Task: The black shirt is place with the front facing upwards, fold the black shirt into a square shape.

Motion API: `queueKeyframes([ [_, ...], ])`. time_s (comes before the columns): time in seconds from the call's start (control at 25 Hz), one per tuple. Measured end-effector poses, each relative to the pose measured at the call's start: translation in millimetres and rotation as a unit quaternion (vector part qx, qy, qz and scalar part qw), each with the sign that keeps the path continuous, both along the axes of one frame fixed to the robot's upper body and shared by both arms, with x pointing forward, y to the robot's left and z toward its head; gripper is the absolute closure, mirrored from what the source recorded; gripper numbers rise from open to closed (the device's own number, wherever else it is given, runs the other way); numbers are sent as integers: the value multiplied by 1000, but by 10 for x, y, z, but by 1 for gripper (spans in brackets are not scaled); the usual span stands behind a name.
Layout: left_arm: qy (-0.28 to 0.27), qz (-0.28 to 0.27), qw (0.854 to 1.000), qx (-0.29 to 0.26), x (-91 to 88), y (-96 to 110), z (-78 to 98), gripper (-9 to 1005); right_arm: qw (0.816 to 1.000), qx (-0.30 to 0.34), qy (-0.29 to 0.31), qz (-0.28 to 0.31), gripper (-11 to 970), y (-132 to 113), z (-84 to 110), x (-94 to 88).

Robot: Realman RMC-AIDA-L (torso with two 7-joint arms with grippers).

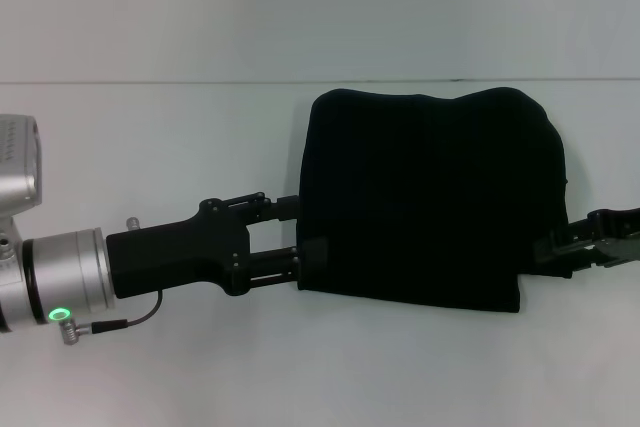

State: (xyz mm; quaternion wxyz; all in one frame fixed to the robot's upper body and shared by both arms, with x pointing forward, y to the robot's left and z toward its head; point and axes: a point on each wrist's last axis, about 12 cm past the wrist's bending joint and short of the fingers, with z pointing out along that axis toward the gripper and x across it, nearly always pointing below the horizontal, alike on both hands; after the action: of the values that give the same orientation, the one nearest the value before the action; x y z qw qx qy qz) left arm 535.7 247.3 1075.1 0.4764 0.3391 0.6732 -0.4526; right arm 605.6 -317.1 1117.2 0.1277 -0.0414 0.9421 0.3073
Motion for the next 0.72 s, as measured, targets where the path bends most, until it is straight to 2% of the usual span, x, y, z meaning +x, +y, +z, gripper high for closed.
queueKeyframes([
  [0.12, 0, 0, 1000, 0, -1, -5, -1, 267, 1000, -1, 0, 0, 248, -5, -2, -2],
  [0.56, -2, -2, 1000, -7, -3, -6, 16, 271, 1000, -1, 2, -2, 486, -17, -30, -21],
  [0.72, -3, -2, 1000, -7, -1, -9, 18, 270, 1000, 0, 1, -4, 663, -18, -33, -23],
])
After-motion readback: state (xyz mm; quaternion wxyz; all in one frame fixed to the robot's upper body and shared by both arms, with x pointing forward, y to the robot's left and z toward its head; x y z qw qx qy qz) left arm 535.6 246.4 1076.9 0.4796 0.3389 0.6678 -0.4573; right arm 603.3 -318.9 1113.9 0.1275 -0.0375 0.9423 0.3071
